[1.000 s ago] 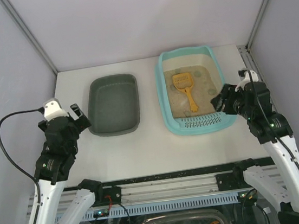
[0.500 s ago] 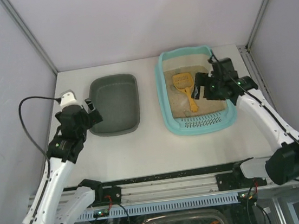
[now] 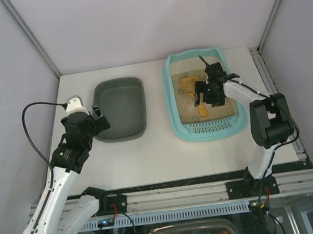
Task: Clean the litter box
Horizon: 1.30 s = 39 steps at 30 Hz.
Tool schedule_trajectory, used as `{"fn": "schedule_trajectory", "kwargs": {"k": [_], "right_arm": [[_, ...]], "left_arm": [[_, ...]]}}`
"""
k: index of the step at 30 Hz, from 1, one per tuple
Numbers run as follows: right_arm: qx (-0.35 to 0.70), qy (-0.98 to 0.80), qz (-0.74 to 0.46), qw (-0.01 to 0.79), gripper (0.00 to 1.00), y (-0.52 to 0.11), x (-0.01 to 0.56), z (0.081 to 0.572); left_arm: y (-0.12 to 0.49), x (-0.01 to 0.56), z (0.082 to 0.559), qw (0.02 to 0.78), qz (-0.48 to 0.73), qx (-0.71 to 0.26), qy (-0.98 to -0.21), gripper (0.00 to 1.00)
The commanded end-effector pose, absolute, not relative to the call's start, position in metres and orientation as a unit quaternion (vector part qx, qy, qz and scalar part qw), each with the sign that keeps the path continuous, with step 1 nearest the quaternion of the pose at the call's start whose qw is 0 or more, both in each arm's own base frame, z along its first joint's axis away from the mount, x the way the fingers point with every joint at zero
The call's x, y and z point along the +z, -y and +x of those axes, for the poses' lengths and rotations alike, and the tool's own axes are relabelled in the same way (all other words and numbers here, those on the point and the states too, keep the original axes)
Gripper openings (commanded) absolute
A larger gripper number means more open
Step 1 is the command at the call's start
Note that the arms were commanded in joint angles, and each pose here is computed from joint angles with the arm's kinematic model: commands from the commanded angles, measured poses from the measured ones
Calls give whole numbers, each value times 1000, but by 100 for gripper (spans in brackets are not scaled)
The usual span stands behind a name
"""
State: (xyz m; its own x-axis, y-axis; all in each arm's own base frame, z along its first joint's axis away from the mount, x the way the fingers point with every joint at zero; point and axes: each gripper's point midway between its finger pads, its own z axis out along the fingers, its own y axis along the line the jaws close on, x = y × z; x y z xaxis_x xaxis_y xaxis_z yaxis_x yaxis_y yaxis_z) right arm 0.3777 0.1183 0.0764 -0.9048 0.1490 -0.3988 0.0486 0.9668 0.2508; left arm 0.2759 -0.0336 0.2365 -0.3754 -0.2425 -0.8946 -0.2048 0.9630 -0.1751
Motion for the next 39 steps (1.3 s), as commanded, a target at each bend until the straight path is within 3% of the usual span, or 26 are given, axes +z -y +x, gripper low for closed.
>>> {"fn": "schedule_trajectory", "kwargs": {"k": [1,8,13,18,22,32,39], "right_arm": [[142,-955,32,259,85,-128,77,410],[140,-958,34,248,81,-137,49,425],[144,-957,29,250,67,-146,39,437],[130,-959,24,249,26,-148,39,441],[114,-959,15,257,0,-148,51,437],[27,-954,-28,297,0,-145,120,408],[26,-946,-53,318,0,-139,156,391]], "left_arm": [[34,235,282,549,-130,-11,-826,100],[31,233,284,545,-131,1,-828,100],[26,236,284,551,-140,11,-823,100],[26,232,285,545,-139,17,-827,100],[36,238,291,539,-130,-4,-832,100],[177,372,370,493,21,-274,-825,100],[248,369,442,435,54,-366,-821,100]]}}
